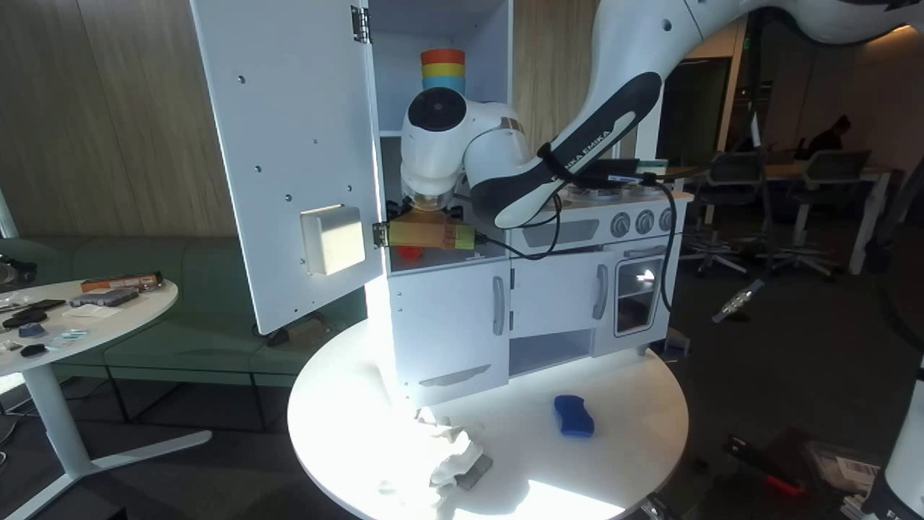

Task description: Open the cabinet door and move the objects from the lower shelf onto the top shelf

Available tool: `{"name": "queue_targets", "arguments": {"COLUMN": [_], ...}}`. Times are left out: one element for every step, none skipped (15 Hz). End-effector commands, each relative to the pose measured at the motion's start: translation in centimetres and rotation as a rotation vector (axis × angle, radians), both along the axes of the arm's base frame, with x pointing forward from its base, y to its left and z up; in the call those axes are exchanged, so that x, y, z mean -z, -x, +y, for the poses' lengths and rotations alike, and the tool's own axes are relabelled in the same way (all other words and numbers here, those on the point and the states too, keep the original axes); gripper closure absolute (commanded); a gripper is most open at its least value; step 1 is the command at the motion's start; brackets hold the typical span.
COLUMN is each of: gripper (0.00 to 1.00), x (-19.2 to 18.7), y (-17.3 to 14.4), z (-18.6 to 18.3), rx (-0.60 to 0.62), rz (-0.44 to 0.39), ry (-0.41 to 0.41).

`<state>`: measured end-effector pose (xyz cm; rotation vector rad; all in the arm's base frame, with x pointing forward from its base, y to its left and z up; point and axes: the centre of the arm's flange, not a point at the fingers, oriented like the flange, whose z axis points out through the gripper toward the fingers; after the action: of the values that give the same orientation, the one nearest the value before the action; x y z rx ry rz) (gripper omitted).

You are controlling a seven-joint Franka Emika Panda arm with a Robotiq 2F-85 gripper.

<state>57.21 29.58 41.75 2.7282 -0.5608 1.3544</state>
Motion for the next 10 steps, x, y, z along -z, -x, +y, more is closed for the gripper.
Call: {"name": "queue_targets", "arguments": {"gripper": [0.00, 0.00, 0.00, 0.00, 0.00, 0.00, 0.00, 0.00, 0.09, 0.26], "x": [0.28, 0.59, 0.84, 1.07, 1.19, 1.14, 1.05, 0.89, 0.75, 0.63], "y": [-2.11, -2.41, -2.71, -2.93, -3.00, -2.89, -2.74, -2.46, -2.28, -2.10], "z": [1.03, 1.04, 0.98, 0.89, 0.87, 0.79, 0.78, 0.75, 0.71, 0.65], "rx": [-0.025, -0.008, -0.001, 0.020, 0.034, 0.041, 0.044, 0.047, 0.050, 0.053], "rz": [-0.002, -0.004, -0.002, -0.011, -0.020, -0.024, -0.032, -0.034, -0.036, -0.040], "ry": [-0.045, -0.041, -0.038, -0.031, -0.031, -0.033, -0.032, -0.035, -0.034, -0.037]}}
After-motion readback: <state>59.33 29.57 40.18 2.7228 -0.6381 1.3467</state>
